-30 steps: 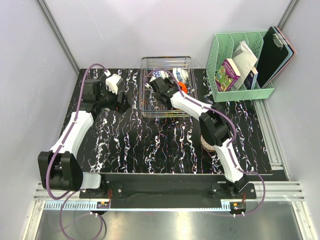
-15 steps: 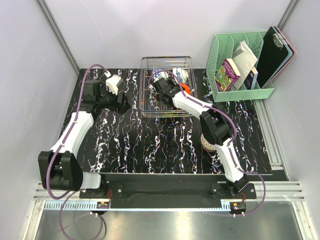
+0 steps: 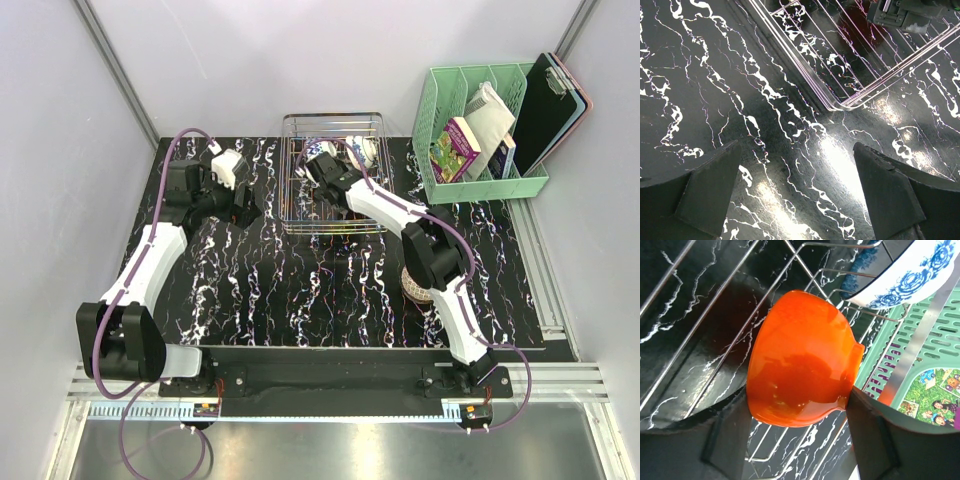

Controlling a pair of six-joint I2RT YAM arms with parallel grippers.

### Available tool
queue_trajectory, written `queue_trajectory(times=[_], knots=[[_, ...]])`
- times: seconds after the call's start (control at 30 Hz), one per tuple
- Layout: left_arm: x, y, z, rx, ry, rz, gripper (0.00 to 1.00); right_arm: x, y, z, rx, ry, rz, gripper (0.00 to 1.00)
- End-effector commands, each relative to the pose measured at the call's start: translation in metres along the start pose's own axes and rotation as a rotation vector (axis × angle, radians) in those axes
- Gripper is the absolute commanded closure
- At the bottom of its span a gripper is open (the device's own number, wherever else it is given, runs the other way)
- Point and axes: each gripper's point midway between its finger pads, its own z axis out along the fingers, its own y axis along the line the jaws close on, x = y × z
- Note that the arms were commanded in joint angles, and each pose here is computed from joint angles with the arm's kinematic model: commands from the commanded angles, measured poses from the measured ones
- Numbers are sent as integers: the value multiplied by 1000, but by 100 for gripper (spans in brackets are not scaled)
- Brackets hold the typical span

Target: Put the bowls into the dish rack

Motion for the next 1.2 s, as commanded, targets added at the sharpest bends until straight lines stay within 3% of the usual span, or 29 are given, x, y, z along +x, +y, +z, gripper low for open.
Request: queue_trajectory(times=[0.0,0.13,0.37,0.7,0.83,0.87,0.93,0.97,1.1,1.17], knots=[[-20,-1,-8,3,-73,34,1,-14,10,-15,-135,-51,70,20],[-22,-1,-9,2,-78,32,1,-19,16,-22,-185,-66,79,0],[-26,-1,-10,1,-84,34,1,-33,21,-37,-275,-109,142,0],[-28,-1,-16,-6,-88,39,1,-43,-39,-66,-230,-190,303,4],[-27,-1,-16,-7,-87,36,1,-28,-51,-55,-316,-179,422,18],[-28,-2,-17,-5,-89,42,1,-24,-54,-53,-339,-167,467,39],[-28,-1,-18,-10,-88,38,1,-16,-61,-46,-407,-165,538,61],[-29,-1,-18,-11,-89,39,1,-14,-65,-45,-422,-161,578,77],[-30,-1,-20,-12,-90,36,1,-7,-68,-32,-477,-152,635,91],[-30,-1,-20,-14,-90,33,1,-9,-67,-29,-491,-153,640,92]])
